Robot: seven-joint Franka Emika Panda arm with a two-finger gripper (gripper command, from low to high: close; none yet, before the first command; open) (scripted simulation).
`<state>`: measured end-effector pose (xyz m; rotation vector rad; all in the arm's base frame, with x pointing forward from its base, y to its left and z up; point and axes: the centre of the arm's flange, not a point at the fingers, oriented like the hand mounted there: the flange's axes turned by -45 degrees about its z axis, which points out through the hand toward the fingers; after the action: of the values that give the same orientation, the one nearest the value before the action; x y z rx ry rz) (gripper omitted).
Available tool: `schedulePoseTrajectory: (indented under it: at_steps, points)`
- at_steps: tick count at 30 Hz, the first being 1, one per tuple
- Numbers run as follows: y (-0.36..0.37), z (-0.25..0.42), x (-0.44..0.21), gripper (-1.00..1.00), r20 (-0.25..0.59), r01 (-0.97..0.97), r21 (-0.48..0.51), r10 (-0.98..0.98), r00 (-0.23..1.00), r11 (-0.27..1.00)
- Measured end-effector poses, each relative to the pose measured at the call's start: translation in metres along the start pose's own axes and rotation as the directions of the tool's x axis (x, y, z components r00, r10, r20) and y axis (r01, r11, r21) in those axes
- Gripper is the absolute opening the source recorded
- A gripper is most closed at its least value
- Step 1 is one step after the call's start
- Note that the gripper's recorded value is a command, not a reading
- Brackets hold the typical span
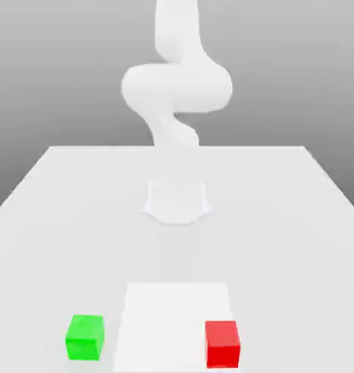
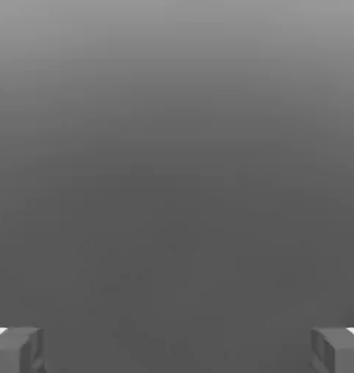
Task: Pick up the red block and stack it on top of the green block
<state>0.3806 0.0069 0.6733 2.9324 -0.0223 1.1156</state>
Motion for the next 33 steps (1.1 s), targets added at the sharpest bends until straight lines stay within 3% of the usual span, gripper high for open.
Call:
schedulePoseTrajectory:
  at_steps: [11,23,29,30,33]
  points:
    - [-0.029,0.213,-0.056,0.00,0.316,0.021,-0.017,-0.014,0.949,1.000]
    - [-0.060,0.384,-0.208,0.00,0.619,0.028,0.012,-0.030,0.785,1.000]
    - [-0.065,0.443,-0.274,0.00,0.664,0.024,0.020,-0.031,0.747,1.000]
    - [-0.065,0.450,-0.281,-1.00,0.664,0.024,0.020,-0.031,0.747,1.000]
    - [-0.065,0.450,-0.281,-1.00,0.664,0.024,0.020,-0.031,0.747,1.000]
